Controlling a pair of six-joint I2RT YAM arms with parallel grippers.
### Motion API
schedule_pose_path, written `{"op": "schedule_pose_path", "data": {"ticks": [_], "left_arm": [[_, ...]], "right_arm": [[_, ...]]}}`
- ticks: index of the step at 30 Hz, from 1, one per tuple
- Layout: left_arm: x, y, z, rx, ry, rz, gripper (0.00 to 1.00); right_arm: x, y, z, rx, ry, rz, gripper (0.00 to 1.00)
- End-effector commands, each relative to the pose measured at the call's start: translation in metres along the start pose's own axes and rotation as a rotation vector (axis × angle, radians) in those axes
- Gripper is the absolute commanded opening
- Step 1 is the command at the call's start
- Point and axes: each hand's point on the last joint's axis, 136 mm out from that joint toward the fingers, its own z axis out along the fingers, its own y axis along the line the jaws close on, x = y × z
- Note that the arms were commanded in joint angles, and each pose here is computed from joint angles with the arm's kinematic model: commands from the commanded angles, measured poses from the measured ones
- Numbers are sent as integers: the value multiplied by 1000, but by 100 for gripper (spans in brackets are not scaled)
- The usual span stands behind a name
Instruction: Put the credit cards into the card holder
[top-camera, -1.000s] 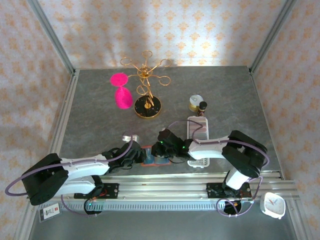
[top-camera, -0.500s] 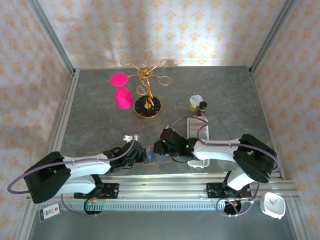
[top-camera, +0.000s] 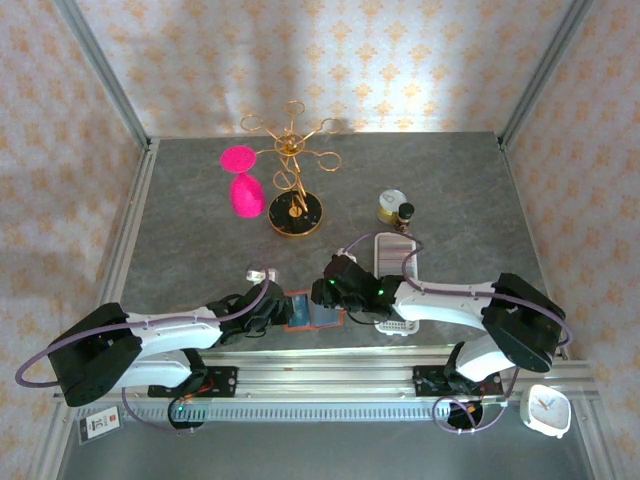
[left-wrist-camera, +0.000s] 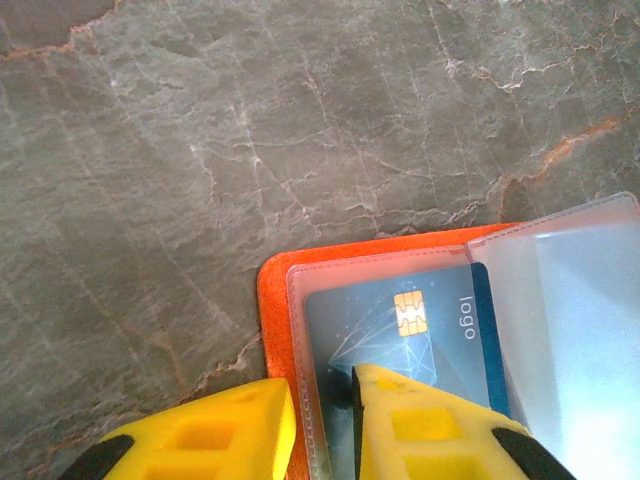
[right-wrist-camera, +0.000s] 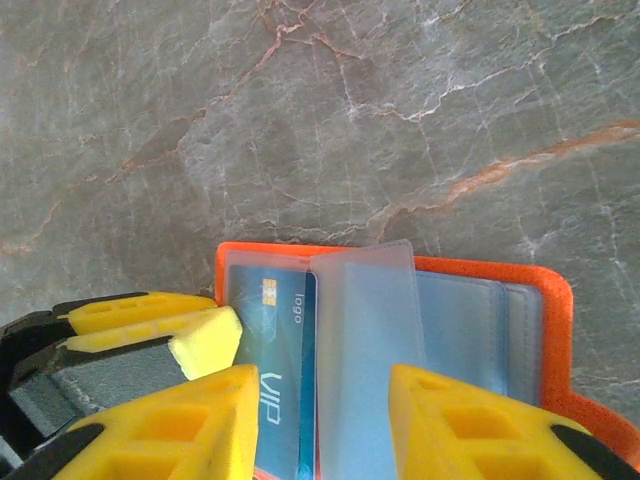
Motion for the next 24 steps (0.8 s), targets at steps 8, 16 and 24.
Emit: {"op": "schedule_pose_path", "data": {"ticks": [8, 16, 24], "left_arm": [[32, 45, 6, -159, 103, 40, 23], [32, 44, 6, -155, 104, 43, 23], [31, 43, 6, -156, 101, 39, 23]], "right_arm": [[13, -20, 6, 57, 27, -4, 40], [19, -29, 11, 93, 49, -17, 40], [23, -26, 14, 71, 66, -12, 39]]}}
